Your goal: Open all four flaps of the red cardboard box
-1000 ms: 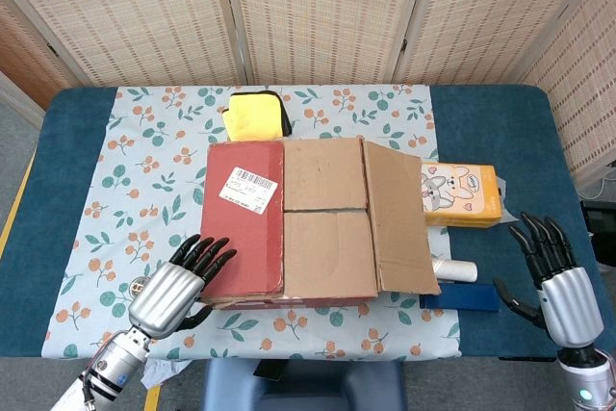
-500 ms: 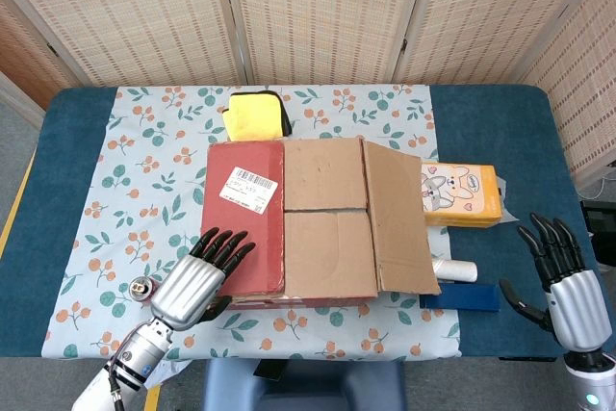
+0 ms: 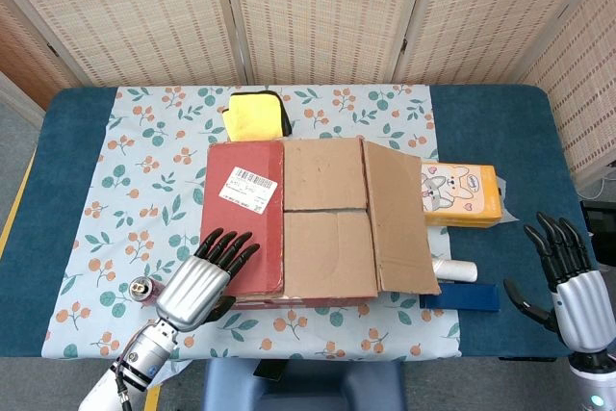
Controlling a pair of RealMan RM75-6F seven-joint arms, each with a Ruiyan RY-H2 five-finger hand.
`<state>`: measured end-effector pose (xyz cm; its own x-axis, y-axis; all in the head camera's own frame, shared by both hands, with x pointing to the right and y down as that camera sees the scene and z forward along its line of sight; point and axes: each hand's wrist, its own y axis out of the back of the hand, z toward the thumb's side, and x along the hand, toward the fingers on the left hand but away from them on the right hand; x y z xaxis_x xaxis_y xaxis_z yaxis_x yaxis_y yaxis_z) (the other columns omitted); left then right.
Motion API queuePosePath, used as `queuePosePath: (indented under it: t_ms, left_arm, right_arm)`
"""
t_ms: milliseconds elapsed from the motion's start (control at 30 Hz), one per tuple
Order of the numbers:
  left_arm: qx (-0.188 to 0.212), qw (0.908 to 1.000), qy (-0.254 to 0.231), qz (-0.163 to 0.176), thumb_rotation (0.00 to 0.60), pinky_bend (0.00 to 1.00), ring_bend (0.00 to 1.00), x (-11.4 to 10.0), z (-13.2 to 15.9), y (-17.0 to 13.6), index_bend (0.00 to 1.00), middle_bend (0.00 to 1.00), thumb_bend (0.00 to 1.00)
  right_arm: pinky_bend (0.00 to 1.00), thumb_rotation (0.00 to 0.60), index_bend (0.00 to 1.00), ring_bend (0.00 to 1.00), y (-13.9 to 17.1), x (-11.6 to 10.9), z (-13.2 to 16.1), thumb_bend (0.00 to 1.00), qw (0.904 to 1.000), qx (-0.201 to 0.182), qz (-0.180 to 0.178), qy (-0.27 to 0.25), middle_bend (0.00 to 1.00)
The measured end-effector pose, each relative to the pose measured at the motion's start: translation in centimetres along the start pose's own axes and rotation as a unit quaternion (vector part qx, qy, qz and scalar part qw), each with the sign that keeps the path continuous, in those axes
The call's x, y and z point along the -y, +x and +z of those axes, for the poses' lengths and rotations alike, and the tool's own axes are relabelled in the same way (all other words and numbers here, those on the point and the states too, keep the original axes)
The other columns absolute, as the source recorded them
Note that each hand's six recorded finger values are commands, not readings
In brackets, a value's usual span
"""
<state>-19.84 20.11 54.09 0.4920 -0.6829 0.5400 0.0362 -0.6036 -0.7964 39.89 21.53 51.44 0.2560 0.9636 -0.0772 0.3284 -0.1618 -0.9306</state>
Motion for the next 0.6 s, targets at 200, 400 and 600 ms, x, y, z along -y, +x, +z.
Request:
queuePosePath:
  t_ms: [200, 400, 600]
  left_arm:
    - [0.002, 1.0, -0.001, 0.0, 0.6, 0.07, 0.0, 0.0, 0.2, 0.1, 0.0, 0.04, 0.4]
    - [0.004, 1.0, 0.0, 0.004, 0.6, 0.08, 0.0, 0.3, 0.3, 0.4, 0.0, 0.04, 0.4]
    - [0.01, 0.9999, 0.002, 0.006, 0.6, 0.08, 0.0, 0.8, 0.9, 1.0, 0.0, 0.04, 0.4]
  right_arm:
    - [0.0, 0.6, 0.0, 0.0, 0.0, 0.1, 0.0, 0.38, 1.0, 0.001, 0.002, 0.0, 0.0]
    - [0.0, 0.6, 0.0, 0.0, 0.0, -0.1, -0.1, 0.38, 1.0, 0.004, 0.0, -0.002, 0.0]
    - [0.0, 0.6, 0.0, 0.0, 0.2, -0.9, -0.2, 0.38, 0.9999, 0.006, -0.01, -0.008, 0.0]
